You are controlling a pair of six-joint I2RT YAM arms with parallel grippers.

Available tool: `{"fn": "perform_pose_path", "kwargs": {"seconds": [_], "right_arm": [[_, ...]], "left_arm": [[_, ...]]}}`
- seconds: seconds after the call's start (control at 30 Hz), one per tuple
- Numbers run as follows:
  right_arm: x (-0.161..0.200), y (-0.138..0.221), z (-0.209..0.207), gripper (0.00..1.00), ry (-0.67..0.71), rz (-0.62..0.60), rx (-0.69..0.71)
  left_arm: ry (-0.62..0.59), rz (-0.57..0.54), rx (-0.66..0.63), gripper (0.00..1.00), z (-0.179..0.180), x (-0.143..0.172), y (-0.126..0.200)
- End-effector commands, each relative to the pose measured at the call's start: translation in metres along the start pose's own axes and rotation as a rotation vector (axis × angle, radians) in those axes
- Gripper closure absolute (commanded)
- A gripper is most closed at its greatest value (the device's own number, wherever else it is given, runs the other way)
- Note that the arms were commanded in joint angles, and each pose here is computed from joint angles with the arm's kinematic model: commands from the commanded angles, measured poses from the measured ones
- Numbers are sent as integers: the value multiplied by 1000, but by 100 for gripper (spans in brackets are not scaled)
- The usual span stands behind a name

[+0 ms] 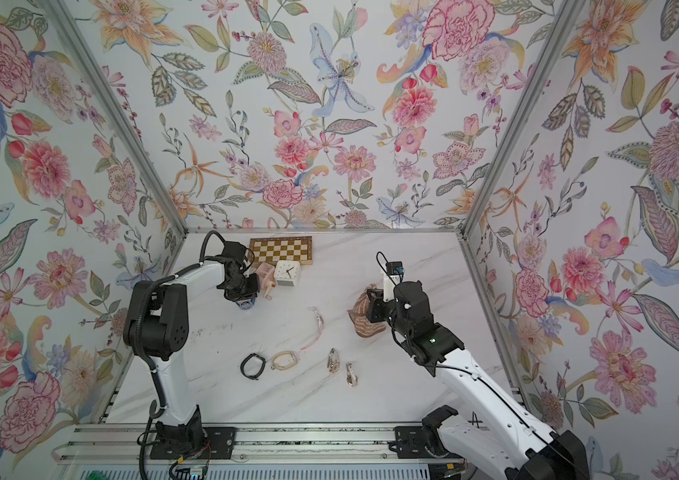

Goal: Wipe the watch dial
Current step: Place the watch at the center of the board, then pick up the watch at the center of the board.

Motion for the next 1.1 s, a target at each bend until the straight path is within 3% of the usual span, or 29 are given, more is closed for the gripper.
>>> {"fn": "perform_pose_path", "kwargs": {"seconds": [0.0, 0.27, 0.5, 0.6, 0.7, 0.8, 0.97, 1.07], "right_arm": [[-15, 6, 6, 100, 15, -51, -5], [-16, 0, 10, 100, 5, -42, -19], [-11, -1, 12, 100, 9, -14, -22], [-8, 0, 7, 100, 5, 4, 3], [0, 0, -3, 100, -12, 50, 25], [5, 3, -11, 100, -44, 69, 31], [12, 4, -19, 100, -87, 82, 49], [16, 3, -20, 100, -104, 97, 47]], "left_arm": [[-7, 14, -14, 87, 5, 0, 1], [-18, -15, -27, 64, 6, -2, 17], [-35, -157, -18, 50, -3, -15, 77], [-34, -257, 48, 45, -17, -12, 108], [-82, -280, 121, 45, -46, 7, 121], [-191, -304, 240, 48, -103, 34, 135], [-237, -216, 483, 46, -198, 83, 116], [-236, -159, 513, 47, -229, 93, 98]]}}
Point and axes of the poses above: each gripper's point midway between its finger pads, its own y axis back along the fingers, its own z axis along the line the jaws close on, x = y × z, the point moved 1 cm from there along y, back along the fingers, and after that the axes turned 8 degrees about -y, right-handed, at the moved point
